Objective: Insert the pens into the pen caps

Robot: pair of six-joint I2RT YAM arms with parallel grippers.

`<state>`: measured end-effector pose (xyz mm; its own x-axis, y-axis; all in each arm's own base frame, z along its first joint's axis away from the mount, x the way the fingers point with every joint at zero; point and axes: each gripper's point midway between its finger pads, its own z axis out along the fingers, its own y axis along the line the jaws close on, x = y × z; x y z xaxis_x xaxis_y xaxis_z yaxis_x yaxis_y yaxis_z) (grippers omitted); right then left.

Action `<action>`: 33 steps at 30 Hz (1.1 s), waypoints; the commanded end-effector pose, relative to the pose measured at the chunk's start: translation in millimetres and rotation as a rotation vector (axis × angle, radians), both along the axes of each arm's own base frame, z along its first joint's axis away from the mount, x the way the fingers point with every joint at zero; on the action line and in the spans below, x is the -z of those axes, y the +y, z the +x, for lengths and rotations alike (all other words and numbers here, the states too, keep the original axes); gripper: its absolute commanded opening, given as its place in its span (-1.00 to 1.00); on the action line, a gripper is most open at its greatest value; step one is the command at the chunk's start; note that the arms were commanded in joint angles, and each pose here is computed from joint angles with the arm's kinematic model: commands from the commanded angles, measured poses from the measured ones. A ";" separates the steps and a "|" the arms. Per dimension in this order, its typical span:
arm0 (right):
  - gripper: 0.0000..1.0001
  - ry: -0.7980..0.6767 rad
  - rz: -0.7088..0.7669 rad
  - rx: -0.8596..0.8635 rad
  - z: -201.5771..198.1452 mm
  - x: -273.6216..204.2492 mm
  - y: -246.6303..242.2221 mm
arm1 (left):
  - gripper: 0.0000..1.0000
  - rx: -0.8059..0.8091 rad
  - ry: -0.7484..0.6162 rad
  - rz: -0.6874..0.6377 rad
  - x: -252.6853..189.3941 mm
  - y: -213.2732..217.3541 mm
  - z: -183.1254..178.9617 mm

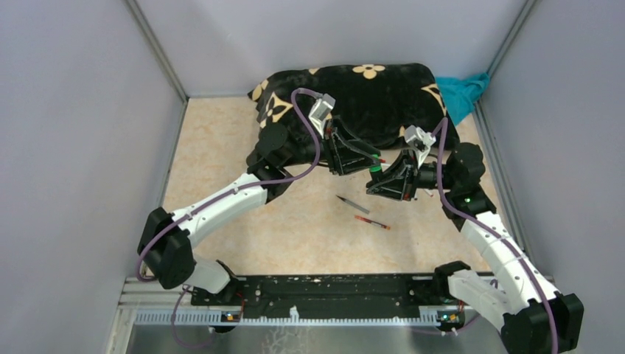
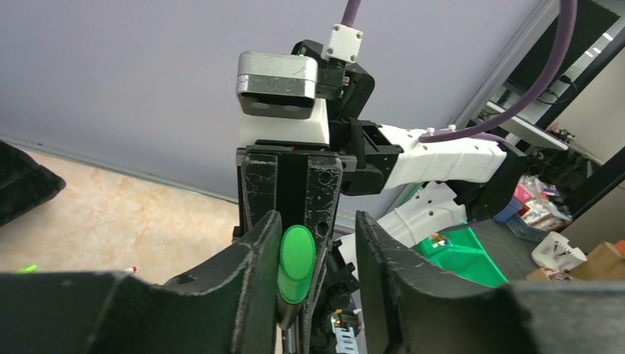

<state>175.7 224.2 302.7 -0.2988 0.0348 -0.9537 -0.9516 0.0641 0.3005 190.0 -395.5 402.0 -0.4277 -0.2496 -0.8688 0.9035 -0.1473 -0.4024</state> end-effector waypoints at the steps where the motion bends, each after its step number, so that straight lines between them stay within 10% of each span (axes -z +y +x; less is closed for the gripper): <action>1: -1.00 -0.038 0.017 0.015 5.0 -14.7 0.0 | -0.27 0.035 -0.037 -0.007 -7.7 -5.5 -6.8; 9: -1.00 -0.030 0.017 0.042 10.2 -17.3 0.0 | -1.00 0.034 -0.017 0.038 1.4 -9.1 -5.3; 33: -1.00 -0.181 0.090 0.178 61.2 -127.1 -7.4 | -1.00 0.251 0.264 0.470 117.7 -15.0 -68.2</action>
<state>182.1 225.8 335.0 -0.4285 -0.0232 -0.9032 -0.9010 -0.0644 0.4291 207.2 -404.7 416.0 -0.3371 -0.2638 -0.9038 0.9354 0.0151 -0.3533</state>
